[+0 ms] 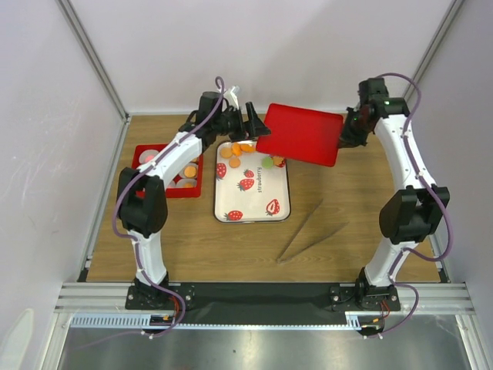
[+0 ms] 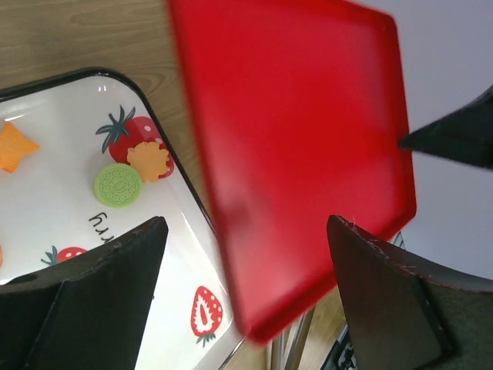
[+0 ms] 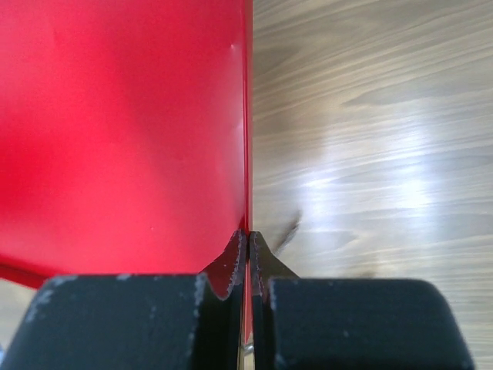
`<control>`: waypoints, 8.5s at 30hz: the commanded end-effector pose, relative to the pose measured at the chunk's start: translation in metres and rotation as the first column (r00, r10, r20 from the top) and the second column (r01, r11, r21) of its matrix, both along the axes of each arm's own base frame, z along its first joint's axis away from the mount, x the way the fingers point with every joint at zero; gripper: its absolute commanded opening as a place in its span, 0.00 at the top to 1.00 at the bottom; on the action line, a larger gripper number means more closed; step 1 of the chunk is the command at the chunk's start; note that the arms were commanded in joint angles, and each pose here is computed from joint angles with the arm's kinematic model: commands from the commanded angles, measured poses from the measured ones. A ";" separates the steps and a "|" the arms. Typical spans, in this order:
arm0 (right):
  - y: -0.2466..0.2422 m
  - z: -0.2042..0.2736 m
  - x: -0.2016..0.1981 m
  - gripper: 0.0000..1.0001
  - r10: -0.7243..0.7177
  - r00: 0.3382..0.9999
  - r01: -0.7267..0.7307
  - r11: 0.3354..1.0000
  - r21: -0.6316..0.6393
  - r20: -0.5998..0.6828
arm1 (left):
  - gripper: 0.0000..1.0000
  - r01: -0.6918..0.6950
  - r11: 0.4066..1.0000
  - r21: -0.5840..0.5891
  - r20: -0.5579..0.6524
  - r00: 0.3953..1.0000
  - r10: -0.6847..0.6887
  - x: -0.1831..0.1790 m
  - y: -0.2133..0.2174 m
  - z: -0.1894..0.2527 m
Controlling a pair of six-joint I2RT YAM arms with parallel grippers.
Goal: Pack the cookies
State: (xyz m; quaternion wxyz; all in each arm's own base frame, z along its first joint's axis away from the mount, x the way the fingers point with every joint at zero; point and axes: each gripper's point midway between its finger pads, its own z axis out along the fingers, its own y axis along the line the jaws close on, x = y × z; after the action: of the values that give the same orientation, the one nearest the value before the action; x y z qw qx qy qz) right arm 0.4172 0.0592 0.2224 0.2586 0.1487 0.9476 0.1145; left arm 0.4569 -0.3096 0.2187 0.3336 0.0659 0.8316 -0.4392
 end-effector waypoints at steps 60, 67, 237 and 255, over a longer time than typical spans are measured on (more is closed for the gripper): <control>0.288 0.025 -0.121 0.27 0.894 0.211 -0.327 0.446 -0.833 0.396 | 1.00 -0.411 0.907 -0.088 -0.401 0.848 0.346 -0.118 0.132 0.054; 0.288 0.023 -0.114 0.37 0.895 0.239 -0.250 0.432 -0.866 0.377 | 1.00 -0.392 0.915 -0.098 -0.399 0.857 0.325 -0.128 0.131 0.061; 0.455 -0.065 0.151 0.01 0.171 0.599 -0.648 0.678 0.348 0.783 | 1.00 -0.698 -0.046 -0.715 -0.241 0.183 0.953 0.011 0.372 -0.024; 0.469 -0.081 0.136 0.11 0.219 0.580 -0.688 0.648 0.327 0.785 | 1.00 -0.712 -0.052 -0.700 -0.260 0.187 0.948 -0.016 0.362 -0.046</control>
State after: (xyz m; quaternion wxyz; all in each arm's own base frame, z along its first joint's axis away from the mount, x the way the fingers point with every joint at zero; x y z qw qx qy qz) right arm 0.5525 0.5226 0.1222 0.4606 -0.0835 0.7226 0.5087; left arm 0.4465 0.0526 0.0919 0.5734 -0.5867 0.4753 -0.3179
